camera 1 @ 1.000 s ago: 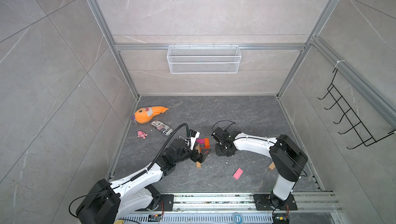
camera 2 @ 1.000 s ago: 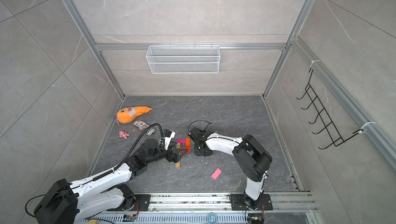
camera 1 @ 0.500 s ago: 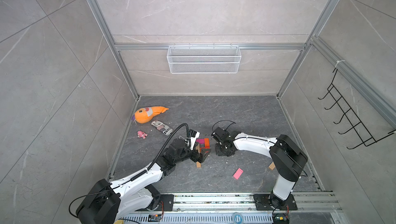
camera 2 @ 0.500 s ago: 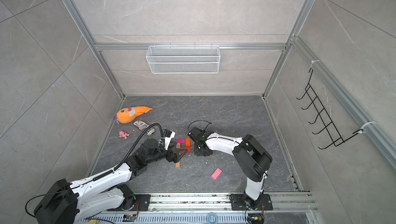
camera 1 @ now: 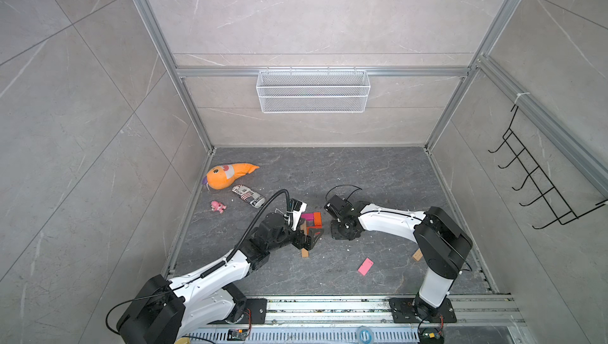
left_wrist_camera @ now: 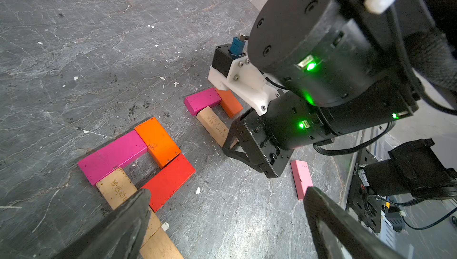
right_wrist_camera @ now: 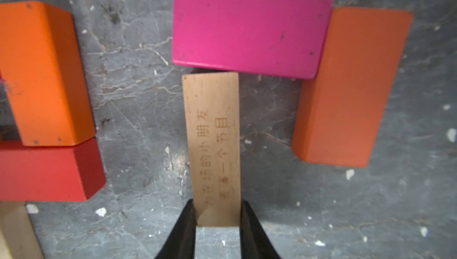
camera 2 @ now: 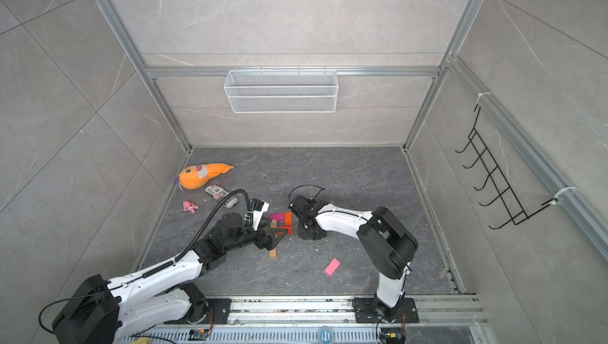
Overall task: Assemble the letter p with building blocks
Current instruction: Assemble the building block at the center of the board.
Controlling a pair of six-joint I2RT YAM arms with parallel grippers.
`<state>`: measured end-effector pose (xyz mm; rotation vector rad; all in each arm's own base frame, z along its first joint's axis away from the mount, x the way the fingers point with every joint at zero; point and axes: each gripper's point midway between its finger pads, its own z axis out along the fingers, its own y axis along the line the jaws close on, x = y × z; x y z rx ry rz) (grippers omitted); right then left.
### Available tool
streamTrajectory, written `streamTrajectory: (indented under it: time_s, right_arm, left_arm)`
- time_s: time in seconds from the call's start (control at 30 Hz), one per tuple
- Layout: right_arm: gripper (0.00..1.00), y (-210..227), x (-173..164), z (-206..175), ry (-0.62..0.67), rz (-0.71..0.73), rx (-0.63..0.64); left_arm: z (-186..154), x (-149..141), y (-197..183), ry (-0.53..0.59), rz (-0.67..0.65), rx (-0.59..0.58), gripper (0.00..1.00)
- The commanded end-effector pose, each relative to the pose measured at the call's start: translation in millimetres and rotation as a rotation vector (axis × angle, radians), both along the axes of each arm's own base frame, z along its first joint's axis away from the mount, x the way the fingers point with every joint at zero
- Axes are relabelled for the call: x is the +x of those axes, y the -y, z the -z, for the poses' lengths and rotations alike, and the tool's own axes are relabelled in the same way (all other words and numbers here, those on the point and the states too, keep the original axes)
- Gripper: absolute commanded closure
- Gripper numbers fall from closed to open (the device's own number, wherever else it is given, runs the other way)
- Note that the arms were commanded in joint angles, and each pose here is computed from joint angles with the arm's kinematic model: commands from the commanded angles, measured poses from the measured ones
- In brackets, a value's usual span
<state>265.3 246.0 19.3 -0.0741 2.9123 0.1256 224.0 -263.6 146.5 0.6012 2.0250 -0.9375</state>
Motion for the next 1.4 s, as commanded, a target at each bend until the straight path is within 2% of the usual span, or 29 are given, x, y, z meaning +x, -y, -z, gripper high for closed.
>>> streamTrajectory:
  time_s: [0.0, 0.57, 1.03, 1.37]
  right_arm:
    - [0.7, 0, 2, -3, 0.006, 0.016, -0.014]
    - [0.7, -1, -1, 0, -0.023, 0.051, -0.005]
    - [0.61, -7, -2, 1, -0.035, 0.061, 0.021]
    - [0.6, -14, 3, -26, 0.008, 0.026, 0.073]
  left_arm:
    - [-22, 4, 6, 0.049, 0.014, -0.031, 0.0]
    - [-24, 3, 6, 0.054, 0.017, -0.035, 0.0]
    - [-25, 2, 6, 0.055, 0.018, -0.032, 0.0]
    - [-29, 5, -2, 0.072, -0.029, -0.029, 0.01]
